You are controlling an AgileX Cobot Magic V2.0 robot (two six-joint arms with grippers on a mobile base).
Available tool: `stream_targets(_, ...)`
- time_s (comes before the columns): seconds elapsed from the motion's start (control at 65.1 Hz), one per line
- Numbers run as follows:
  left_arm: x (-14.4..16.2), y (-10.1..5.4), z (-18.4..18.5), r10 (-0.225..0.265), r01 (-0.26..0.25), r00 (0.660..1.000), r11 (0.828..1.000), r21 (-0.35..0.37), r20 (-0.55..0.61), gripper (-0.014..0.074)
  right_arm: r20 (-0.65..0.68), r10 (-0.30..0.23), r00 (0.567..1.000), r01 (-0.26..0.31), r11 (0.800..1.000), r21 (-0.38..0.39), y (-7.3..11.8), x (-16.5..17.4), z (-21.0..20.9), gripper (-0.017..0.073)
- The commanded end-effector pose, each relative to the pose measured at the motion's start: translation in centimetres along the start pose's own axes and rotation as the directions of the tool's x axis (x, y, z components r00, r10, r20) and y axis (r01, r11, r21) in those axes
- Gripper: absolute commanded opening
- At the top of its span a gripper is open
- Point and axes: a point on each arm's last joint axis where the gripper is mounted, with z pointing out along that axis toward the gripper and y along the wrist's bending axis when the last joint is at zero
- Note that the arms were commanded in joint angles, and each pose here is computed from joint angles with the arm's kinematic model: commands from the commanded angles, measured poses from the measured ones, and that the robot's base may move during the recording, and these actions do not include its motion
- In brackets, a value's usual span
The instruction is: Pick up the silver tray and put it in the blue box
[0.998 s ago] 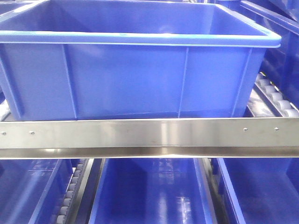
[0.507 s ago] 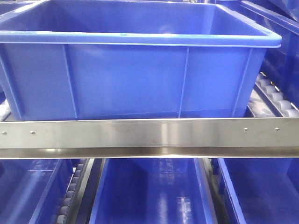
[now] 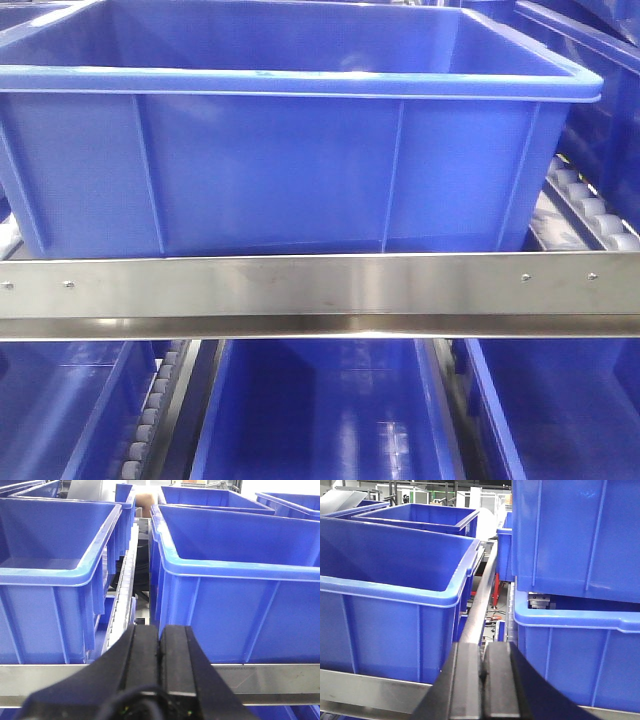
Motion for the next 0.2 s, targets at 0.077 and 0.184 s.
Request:
stream_targets(0.077, -0.95, 0.02, -0.2, -0.006, 0.006, 0.994, 1.0, -0.002, 0.105, -0.0104, 0.102, -0.011, 0.995, 0.01, 1.0, 0.014, -0.09, -0.84, -0.2, 0.0052)
stream_targets(0.184, -0.95, 0.02, -0.2, -0.006, 0.006, 0.994, 1.0, -0.002, 0.105, -0.0104, 0.102, -0.011, 0.995, 0.01, 1.0, 0.014, -0.09, -0.84, -0.2, 0.0052)
